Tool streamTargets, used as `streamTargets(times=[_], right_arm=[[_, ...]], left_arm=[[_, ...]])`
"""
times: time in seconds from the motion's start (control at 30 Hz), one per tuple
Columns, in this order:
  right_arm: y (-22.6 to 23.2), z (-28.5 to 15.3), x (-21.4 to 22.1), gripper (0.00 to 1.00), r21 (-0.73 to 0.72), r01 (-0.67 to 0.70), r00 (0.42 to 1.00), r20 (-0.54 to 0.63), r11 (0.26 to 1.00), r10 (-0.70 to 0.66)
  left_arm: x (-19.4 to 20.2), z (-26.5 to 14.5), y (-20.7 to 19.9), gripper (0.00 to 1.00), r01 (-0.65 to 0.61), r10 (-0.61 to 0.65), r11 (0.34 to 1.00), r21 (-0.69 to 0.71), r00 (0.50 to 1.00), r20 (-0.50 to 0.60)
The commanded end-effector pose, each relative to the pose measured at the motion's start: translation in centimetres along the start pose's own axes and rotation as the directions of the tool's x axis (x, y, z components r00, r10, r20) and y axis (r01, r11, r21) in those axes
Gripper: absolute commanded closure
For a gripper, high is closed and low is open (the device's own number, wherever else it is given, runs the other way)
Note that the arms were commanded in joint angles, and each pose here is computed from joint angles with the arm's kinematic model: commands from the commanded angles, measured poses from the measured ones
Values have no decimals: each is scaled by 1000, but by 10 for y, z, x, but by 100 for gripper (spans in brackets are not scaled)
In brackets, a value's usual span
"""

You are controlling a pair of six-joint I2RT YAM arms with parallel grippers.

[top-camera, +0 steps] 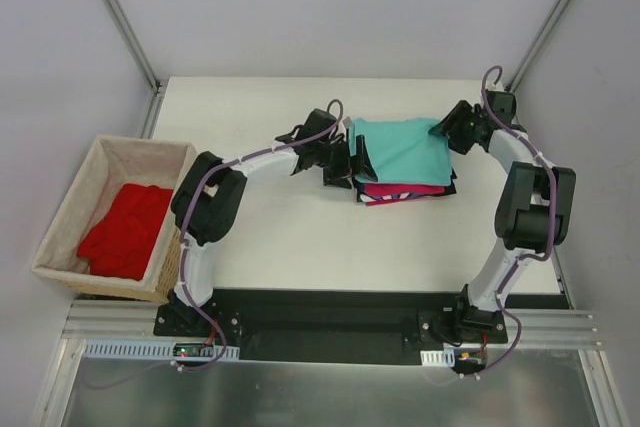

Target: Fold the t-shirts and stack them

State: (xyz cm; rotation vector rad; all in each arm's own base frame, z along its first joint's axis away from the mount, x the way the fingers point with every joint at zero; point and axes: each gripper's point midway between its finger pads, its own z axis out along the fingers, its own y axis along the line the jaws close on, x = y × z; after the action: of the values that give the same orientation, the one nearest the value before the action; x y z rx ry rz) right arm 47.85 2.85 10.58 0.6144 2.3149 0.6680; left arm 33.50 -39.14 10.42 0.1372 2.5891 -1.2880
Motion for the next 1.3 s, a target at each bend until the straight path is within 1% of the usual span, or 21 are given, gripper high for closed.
streamTargets(times=[0.0, 0.03, 0.13, 0.17, 0.27, 0.33, 0.4, 0.43, 0.5, 0.57, 0.63, 0.73, 0.83, 0.87, 0.9, 0.93, 0.97, 1.0, 1.07, 1.1, 1.27], right_arm=[[8, -15, -24, 37, -4, 34, 995, 94, 999, -34], [7, -16, -24, 32, 6, 35, 994, 99, 999, -35], [-5, -24, -29, 28, 83, 55, 989, 133, 995, -66], [-8, -28, -33, 28, 113, 57, 985, 155, 992, -74], [3, -56, -47, 27, 129, 90, 964, 239, 988, -118], [28, -83, -60, 26, 95, 125, 943, 299, 988, -148], [51, -101, -65, 26, 54, 162, 933, 317, 985, -171], [68, -118, -68, 25, 34, 188, 923, 335, 982, -188], [86, -131, -67, 25, 7, 220, 913, 350, 976, -208], [109, -145, -62, 24, -51, 248, 909, 357, 967, -214], [121, -146, -54, 25, -94, 255, 917, 340, 962, -210], [128, -130, -38, 24, -126, 249, 936, 285, 960, -205], [116, -111, -23, 24, -120, 223, 951, 244, 967, -189], [119, -106, -12, 24, -137, 228, 955, 226, 964, -194], [112, -99, 1, 24, -136, 210, 963, 200, 968, -181], [113, -98, 5, 24, -145, 214, 962, 204, 966, -183], [112, -96, 10, 24, -148, 212, 963, 197, 966, -182], [106, -94, 19, 24, -143, 204, 968, 180, 969, -177], [101, -93, 28, 25, -147, 195, 971, 166, 970, -171], [100, -95, 31, 25, -145, 195, 971, 165, 970, -171], [87, -112, 48, 25, -123, 203, 968, 172, 971, -181]], left_arm=[[9, 11, 9, 1, 6, -6, 1000, -3, 999, -32], [11, 13, 13, 1, 9, -10, 1000, -10, 999, -36], [10, 12, 18, 1, 2, -3, 1000, -27, 1000, -22], [9, 10, 18, 1, -11, 11, 999, -33, 1000, -14], [-1, -9, 9, 1, -37, 38, 999, -25, 999, 28], [-10, -26, -2, 1, -59, 59, 998, -16, 996, 67], [-14, -38, -12, 1, -78, 78, 997, -6, 993, 86], [-18, -49, -22, 1, -92, 90, 996, 6, 990, 110], [-18, -58, -31, 1, -104, 101, 994, 17, 987, 124], [-20, -69, -43, 1, -114, 109, 993, 32, 983, 147], [-23, -80, -55, 1, -127, 117, 991, 48, 978, 172], [-27, -89, -65, 1, -125, 111, 990, 59, 974, 200], [-34, -89, -74, 1, -135, 117, 988, 72, 970, 213], [-40, -91, -82, 1, -149, 126, 985, 86, 967, 223], [-41, -85, -81, 1, -145, 124, 985, 93, 970, 207], [-44, -82, -82, 1, -147, 125, 984, 99, 971, 203], [-51, -82, -92, 2, -162, 135, 980, 118, 968, 212], [-51, -72, -88, 2, -149, 124, 981, 126, 975, 183], [-60, -69, -97, 2, -161, 131, 976, 146, 973, 191], [-62, -61, -92, 3, -152, 126, 978, 141, 975, 181], [-72, -54, -96, 4, -155, 127, 976, 152, 975, 182]])
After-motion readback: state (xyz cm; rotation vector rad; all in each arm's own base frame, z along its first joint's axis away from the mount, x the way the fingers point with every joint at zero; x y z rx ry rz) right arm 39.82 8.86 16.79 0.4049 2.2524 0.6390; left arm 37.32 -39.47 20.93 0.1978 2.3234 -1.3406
